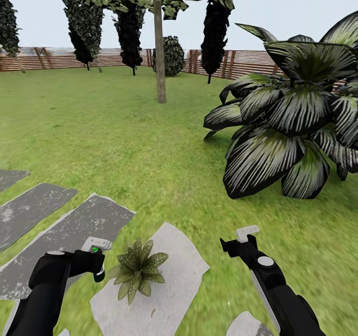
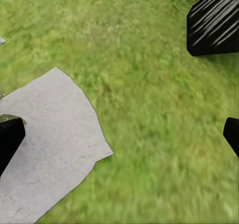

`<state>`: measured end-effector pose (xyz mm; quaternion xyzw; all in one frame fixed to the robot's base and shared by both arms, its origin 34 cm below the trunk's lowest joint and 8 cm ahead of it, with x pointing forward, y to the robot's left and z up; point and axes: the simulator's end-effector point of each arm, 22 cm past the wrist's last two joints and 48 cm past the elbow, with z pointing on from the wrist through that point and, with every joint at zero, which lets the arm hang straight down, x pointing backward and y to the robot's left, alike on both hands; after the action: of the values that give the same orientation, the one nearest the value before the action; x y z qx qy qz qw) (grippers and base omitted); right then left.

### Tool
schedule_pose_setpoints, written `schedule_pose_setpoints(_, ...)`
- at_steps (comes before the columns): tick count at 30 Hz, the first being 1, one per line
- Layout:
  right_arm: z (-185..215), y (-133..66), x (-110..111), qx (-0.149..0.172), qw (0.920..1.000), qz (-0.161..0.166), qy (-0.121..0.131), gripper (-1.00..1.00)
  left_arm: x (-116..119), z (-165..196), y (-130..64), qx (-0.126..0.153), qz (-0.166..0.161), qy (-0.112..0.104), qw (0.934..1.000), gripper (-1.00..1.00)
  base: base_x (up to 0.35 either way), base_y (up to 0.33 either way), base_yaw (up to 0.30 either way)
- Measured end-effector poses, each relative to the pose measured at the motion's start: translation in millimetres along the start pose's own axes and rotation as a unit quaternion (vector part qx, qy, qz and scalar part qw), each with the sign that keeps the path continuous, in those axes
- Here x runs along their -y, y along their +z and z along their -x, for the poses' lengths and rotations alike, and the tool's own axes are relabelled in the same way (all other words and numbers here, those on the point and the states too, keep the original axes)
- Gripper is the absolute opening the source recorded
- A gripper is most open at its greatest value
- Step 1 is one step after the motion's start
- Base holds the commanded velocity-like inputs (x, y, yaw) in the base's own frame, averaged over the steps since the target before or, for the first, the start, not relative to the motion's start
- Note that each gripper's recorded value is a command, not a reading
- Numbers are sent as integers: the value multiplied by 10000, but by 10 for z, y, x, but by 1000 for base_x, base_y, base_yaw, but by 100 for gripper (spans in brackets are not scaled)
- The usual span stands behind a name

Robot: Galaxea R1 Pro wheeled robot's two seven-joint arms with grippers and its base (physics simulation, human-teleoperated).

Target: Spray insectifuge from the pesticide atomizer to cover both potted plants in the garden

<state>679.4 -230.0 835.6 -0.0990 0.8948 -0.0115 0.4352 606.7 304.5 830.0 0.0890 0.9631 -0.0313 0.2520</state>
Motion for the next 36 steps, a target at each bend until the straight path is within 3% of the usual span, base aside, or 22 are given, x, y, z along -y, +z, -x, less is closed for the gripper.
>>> schedule_pose_setpoints(36, 475, -437, 86, 271, 9996, -68, -35, 100, 8, 266, -549, 276, 54, 24, 9996, -100, 0, 0, 0)
